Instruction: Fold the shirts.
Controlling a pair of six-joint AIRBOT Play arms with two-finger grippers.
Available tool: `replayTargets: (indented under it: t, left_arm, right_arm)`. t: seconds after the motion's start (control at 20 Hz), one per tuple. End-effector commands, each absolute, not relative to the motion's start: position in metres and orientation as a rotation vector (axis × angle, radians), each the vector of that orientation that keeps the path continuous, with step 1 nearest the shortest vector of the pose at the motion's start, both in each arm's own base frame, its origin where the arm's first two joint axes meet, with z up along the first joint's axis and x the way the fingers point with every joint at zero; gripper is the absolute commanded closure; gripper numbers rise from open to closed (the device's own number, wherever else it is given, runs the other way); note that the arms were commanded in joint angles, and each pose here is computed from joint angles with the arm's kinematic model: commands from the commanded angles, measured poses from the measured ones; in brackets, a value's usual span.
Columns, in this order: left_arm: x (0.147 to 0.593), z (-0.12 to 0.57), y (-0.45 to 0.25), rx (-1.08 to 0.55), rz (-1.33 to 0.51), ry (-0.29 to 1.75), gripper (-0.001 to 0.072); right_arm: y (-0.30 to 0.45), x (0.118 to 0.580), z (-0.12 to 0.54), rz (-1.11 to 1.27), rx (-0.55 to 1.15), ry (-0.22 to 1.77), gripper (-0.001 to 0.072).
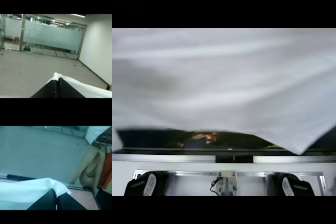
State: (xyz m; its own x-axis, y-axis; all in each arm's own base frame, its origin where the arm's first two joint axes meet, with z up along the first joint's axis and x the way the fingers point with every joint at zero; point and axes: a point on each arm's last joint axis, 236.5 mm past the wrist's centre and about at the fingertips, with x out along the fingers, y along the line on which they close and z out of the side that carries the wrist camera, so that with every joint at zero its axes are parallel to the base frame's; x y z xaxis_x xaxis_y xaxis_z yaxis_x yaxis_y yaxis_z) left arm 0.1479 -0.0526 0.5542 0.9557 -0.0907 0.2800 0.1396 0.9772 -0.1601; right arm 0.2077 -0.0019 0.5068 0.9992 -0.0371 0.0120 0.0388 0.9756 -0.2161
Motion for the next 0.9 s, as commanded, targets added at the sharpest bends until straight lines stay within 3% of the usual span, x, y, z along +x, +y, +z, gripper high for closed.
replayTargets:
  t: [0.0,0.2,0.35,0.5,0.7,0.85]
  left_arm:
    - [0.153,0.526,-0.054,-0.181,-0.099,-0.150,0.0675]
    - [0.224,0.436,-0.033,-0.241,-0.104,0.195,0.0674]
    - [0.297,0.346,-0.014,-0.300,-0.154,0.431,0.0675]
    - [0.376,0.231,-0.012,-0.409,-0.217,0.648,0.0675]
    - [0.473,0.111,-0.032,-0.449,-0.224,0.773,0.0674]
    - [0.532,0.053,-0.043,-0.565,-0.181,0.767,0.0674]
  right_arm:
    - [-0.014,0.203,0.478,-0.081,-0.181,0.118,0.0654]
    - [-0.028,0.267,0.371,-0.039,-0.072,0.526,0.0654]
    - [-0.045,0.341,0.282,-0.027,-0.001,0.728,0.0654]
    - [-0.051,0.420,0.202,-0.006,0.129,0.812,0.0655]
    - [-0.030,0.523,0.116,0.070,0.459,0.793,0.0654]
    - [-0.040,0.555,0.051,0.035,0.511,0.825,0.0654]
